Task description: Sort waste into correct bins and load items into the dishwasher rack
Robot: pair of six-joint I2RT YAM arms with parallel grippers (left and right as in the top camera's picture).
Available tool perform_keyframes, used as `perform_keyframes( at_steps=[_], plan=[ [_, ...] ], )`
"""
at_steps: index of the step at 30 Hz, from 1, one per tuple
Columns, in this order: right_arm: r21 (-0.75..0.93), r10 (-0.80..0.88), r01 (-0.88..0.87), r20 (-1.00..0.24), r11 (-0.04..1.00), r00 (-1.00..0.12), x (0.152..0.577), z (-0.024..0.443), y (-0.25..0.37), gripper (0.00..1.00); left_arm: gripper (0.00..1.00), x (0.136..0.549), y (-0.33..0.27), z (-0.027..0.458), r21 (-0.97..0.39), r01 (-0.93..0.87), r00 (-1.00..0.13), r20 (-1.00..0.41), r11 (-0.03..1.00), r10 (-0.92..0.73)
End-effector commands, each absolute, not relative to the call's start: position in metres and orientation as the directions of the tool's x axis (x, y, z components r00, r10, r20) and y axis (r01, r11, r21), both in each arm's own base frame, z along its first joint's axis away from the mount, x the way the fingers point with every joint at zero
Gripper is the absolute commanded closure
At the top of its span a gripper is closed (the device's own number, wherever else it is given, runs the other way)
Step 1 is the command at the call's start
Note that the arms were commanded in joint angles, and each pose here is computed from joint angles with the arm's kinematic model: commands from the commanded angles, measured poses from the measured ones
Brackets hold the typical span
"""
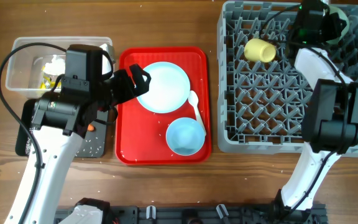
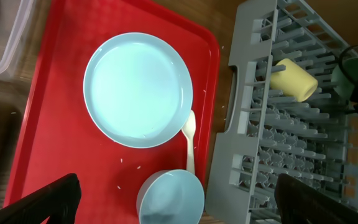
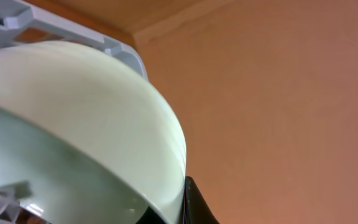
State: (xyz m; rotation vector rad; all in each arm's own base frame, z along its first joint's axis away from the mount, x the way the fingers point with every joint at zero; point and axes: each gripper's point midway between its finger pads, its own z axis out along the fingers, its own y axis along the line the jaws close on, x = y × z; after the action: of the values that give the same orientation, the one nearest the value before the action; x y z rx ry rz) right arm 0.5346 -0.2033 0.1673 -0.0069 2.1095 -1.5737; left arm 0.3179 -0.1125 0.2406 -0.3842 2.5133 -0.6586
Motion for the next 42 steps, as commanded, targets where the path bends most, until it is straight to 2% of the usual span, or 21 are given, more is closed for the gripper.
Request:
perform_keyframes(
  at_steps=[1,6,8,9,10,13,16,19,26,30,33,36,42],
  plan=[
    [-0.906,-0.268,0.299,-0.380,0.298,-0.885,0.531,0.166,-0.188,0.96,0.00,0.320,-0.110,0.246,-0.516,-0.132,-0.820,-0.423,0.846,-0.386],
    [-0.924,-0.228,0.301,-0.354,0.235,-0.907,0.521,0.172,-0.172,0.96,0.00,0.320,-0.110,0.246,-0.516,-0.132,-0.820,-0.423,0.846,-0.386],
    [-0.928,-0.211,0.307,-0.350,0.210,-0.913,0.516,0.175,-0.167,0.91,0.00,0.320,-0.110,0.246,-0.516,-0.132,-0.820,-0.423,0.846,-0.386],
    [-0.930,-0.204,0.309,-0.348,0.200,-0.915,0.515,0.176,-0.165,0.72,0.00,0.320,-0.110,0.246,-0.516,-0.132,-0.820,-0.423,0.846,-0.386],
    [-0.932,-0.192,0.312,-0.345,0.182,-0.919,0.512,0.178,-0.162,0.63,0.00,0.320,-0.110,0.246,-0.516,-0.132,-0.820,-0.423,0.846,-0.386],
    [-0.936,-0.176,0.315,-0.340,0.157,-0.924,0.507,0.181,-0.156,0.52,0.00,0.320,-0.110,0.246,-0.517,-0.131,-0.820,-0.423,0.846,-0.386],
    [-0.944,-0.168,0.298,-0.320,0.142,-0.932,0.504,0.181,-0.151,0.36,0.00,0.320,-0.110,0.246,-0.516,-0.132,-0.820,-0.423,0.846,-0.386],
    [-0.948,-0.157,0.297,-0.313,0.119,-0.937,0.500,0.184,-0.143,0.27,0.00,0.320,-0.110,0.246,-0.516,-0.132,-0.820,-0.423,0.846,-0.386],
    [-0.965,-0.217,0.241,-0.259,0.105,-0.941,0.504,0.195,-0.102,0.23,0.00,0.320,-0.110,0.246,-0.516,-0.132,-0.820,-0.423,0.846,-0.386],
    [-0.952,-0.267,0.278,-0.303,0.128,-0.915,0.505,0.216,-0.074,0.12,0.00,0.320,-0.110,0.246,-0.516,-0.132,-0.820,-0.423,0.846,-0.386],
    [-0.938,-0.305,0.312,-0.345,0.153,-0.888,0.501,0.250,-0.063,0.09,0.00,0.320,-0.110,0.246,-0.516,-0.132,-0.820,-0.423,0.846,-0.386],
    [-0.899,-0.314,0.397,-0.437,0.184,-0.843,0.486,0.299,-0.063,0.09,0.00,0.320,-0.110,0.246,-0.517,-0.131,-0.820,-0.423,0.846,-0.386],
    [-0.758,-0.290,0.607,-0.652,0.240,-0.700,0.427,0.406,-0.076,0.05,0.00,0.320,-0.110,0.246,-0.516,-0.132,-0.820,-0.423,0.846,-0.386]
  ],
)
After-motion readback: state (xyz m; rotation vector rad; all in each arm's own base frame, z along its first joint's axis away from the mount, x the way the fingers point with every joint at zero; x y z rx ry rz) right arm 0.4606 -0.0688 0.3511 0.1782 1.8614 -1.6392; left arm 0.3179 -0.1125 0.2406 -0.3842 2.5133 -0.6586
